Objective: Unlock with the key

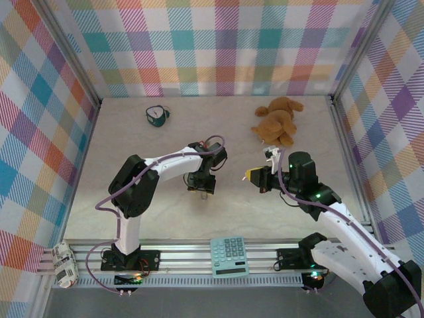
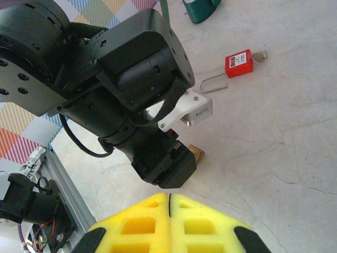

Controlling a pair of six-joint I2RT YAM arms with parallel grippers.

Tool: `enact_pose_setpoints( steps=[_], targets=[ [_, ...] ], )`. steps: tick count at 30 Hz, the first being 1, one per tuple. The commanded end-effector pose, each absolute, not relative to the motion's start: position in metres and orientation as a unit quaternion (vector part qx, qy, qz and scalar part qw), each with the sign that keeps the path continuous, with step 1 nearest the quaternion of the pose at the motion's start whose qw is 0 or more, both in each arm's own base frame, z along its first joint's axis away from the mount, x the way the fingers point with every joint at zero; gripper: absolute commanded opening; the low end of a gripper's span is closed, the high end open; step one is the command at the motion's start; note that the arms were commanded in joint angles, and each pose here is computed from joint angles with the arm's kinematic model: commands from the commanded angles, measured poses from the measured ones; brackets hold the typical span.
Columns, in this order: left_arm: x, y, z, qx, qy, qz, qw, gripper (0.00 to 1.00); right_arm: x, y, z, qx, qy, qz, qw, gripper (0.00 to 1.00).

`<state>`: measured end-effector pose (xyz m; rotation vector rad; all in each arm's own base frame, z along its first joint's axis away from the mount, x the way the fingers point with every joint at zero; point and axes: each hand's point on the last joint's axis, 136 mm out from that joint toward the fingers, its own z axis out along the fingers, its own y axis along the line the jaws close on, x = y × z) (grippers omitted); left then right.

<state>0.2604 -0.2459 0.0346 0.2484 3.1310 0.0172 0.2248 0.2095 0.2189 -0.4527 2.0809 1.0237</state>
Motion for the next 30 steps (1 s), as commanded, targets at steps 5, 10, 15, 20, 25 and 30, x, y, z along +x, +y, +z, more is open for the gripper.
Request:
enact_pose_setpoints(
  steps=[5, 10, 15, 20, 25, 30],
  targets=[
    [0.266, -0.25, 0.035, 0.058, 0.998, 0.003, 0.007, 0.53, 0.224, 0.213, 0.222, -0.187, 0.807, 0.406, 0.386, 0.01],
    [0.274, -0.243, 0.023, 0.054, 0.998, 0.016, 0.016, 0.52, 0.224, 0.212, 0.222, -0.185, 0.808, 0.405, 0.386, 0.01],
    [0.275, -0.232, 0.018, 0.055, 0.998, 0.024, 0.021, 0.49, 0.223, 0.213, 0.221, -0.185, 0.808, 0.408, 0.383, 0.01],
    [0.272, -0.223, 0.021, 0.061, 0.997, 0.027, 0.026, 0.48, 0.223, 0.214, 0.222, -0.186, 0.808, 0.41, 0.381, 0.01],
    [0.275, -0.227, 0.022, 0.074, 0.997, 0.018, 0.032, 0.46, 0.224, 0.214, 0.22, -0.184, 0.809, 0.411, 0.378, 0.01],
    [0.283, -0.231, 0.022, 0.097, 0.994, 0.017, 0.038, 0.44, 0.223, 0.214, 0.222, -0.184, 0.808, 0.41, 0.38, 0.01]
  ],
)
